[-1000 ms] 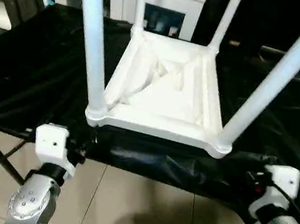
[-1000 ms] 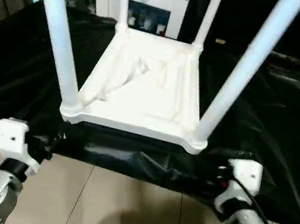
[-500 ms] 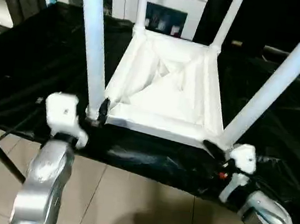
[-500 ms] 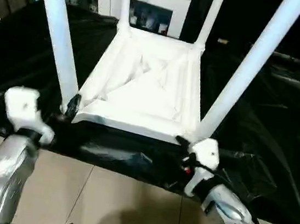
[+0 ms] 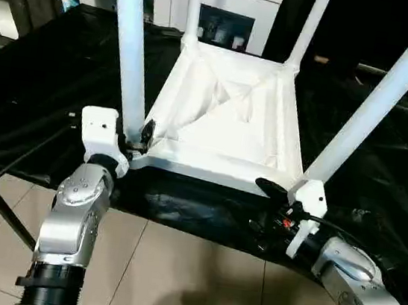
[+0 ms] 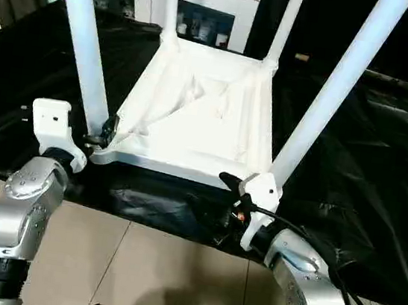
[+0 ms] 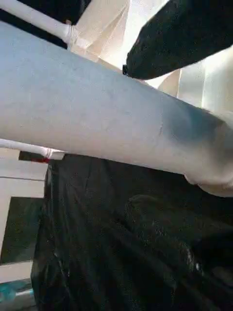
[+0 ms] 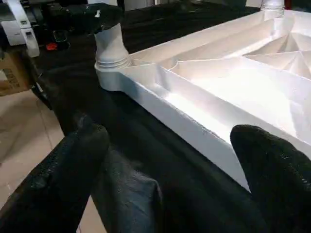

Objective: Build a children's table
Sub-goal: Flip table

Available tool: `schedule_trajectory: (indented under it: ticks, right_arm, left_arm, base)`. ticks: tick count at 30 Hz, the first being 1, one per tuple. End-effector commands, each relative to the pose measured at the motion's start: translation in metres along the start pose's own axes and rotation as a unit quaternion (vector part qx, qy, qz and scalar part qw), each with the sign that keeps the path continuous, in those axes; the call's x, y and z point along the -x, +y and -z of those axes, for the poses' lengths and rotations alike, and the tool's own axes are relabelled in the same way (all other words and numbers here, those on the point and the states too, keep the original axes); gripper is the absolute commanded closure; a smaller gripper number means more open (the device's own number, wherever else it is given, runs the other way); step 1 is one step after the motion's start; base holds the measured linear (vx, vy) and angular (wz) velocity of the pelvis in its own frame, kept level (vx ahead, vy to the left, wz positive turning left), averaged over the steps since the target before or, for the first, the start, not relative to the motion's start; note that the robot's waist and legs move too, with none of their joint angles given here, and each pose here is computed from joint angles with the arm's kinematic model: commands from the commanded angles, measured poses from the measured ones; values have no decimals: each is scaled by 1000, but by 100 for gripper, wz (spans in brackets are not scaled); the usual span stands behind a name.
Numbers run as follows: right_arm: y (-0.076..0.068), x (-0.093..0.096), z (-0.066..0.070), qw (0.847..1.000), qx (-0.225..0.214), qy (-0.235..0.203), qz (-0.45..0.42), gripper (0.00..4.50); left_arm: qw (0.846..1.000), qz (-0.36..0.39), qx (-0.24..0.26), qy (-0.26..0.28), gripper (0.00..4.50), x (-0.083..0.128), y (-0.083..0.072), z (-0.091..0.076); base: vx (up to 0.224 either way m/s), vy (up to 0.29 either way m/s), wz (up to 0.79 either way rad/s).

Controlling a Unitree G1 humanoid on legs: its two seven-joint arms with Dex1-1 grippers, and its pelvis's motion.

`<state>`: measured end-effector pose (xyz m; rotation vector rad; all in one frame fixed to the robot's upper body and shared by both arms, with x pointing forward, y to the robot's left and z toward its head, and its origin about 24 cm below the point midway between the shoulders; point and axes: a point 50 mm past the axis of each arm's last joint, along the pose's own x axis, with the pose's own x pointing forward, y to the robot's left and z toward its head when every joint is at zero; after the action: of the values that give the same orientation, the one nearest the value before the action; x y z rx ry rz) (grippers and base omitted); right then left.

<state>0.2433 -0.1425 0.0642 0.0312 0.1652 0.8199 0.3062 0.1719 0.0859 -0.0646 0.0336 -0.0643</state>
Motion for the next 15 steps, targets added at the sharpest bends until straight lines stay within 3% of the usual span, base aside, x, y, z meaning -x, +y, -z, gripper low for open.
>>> schedule_trajectory:
  ticks: [1,15]
  right_arm:
    - [0,0,0,1000,3,6,-10,0]
    - [4,-7,0,999,9,10,-34,0]
  left_arm:
    - [1000,0,10,8,53,-3,-2,1]
    - [999,24,21,17,169,-19,-7,3]
  base:
    - [0,0,0]
    - [0,0,0]
